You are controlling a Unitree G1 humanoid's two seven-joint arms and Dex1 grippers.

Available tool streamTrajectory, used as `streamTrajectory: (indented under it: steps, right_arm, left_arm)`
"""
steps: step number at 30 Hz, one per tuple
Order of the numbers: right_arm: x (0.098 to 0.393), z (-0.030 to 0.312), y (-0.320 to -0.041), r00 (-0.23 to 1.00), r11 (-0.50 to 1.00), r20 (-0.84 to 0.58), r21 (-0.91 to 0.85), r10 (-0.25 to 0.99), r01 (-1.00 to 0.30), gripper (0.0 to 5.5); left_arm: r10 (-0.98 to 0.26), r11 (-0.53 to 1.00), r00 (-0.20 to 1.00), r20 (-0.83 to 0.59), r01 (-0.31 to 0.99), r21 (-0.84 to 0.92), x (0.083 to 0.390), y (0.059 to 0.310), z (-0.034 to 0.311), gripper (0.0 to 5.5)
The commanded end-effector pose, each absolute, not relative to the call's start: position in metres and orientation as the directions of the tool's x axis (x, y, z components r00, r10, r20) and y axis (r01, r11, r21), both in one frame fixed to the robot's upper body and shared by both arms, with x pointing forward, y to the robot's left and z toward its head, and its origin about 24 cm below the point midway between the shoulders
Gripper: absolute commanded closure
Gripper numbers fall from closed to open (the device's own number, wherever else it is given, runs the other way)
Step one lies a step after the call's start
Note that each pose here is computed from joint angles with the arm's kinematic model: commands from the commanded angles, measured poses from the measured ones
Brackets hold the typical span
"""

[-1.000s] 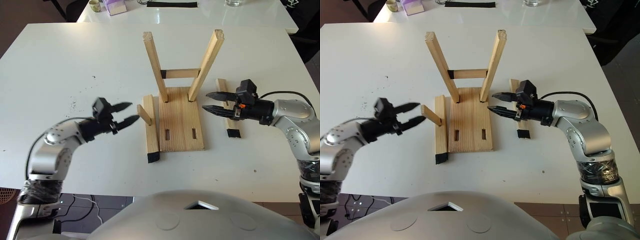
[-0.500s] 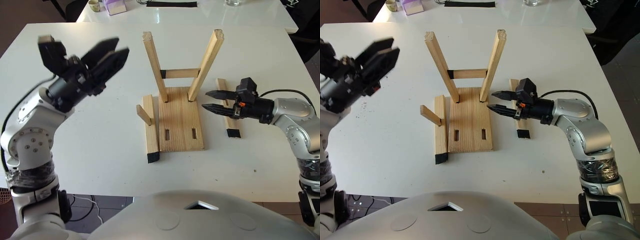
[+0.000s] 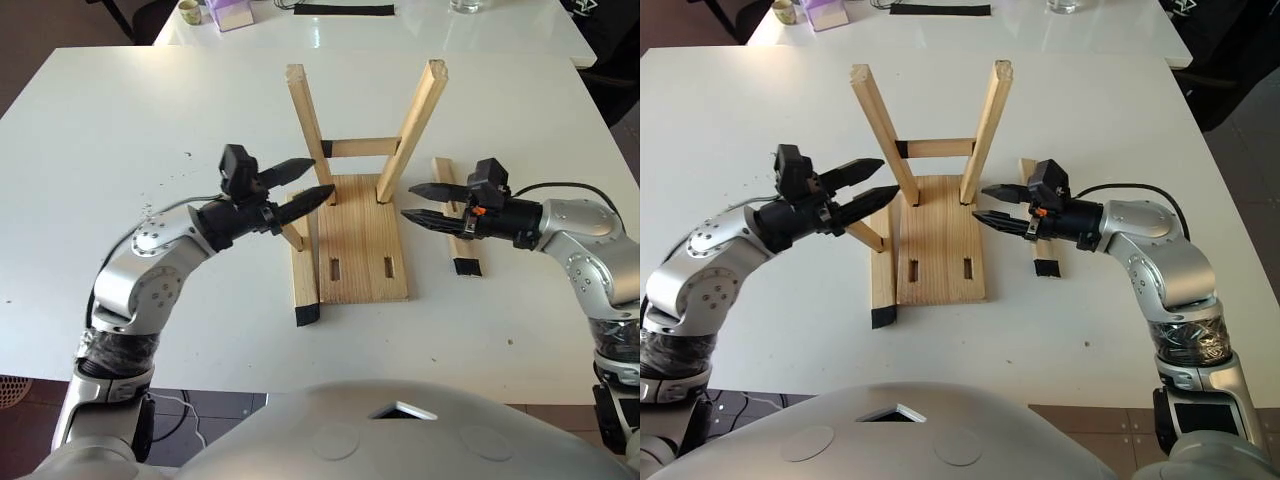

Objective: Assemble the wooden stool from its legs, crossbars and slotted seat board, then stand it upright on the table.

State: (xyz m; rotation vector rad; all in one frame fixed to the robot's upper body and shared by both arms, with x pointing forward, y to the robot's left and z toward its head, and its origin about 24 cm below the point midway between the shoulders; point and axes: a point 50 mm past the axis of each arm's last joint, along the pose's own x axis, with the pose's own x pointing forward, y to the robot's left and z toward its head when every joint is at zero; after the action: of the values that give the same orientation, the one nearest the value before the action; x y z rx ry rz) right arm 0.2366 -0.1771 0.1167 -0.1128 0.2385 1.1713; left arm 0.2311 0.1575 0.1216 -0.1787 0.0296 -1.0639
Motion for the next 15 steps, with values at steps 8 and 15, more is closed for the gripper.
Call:
streamTrajectory:
  steps: [8,15]
  right_arm:
    - [0.233,0.119,-0.181,0.387,0.405,-0.242,0.027,0.89,-0.914,3.32]
    - [0.229,0.116,-0.183,0.392,0.412,-0.247,0.038,0.886,-0.91,3.32]
  left_arm:
    - [-0.868,0.444,0.424,0.257,0.896,0.021,0.227,0.163,0.228,2.43]
    - [-0.921,0.369,0.352,-0.168,0.926,-0.077,0.167,0.138,0.13,2.43]
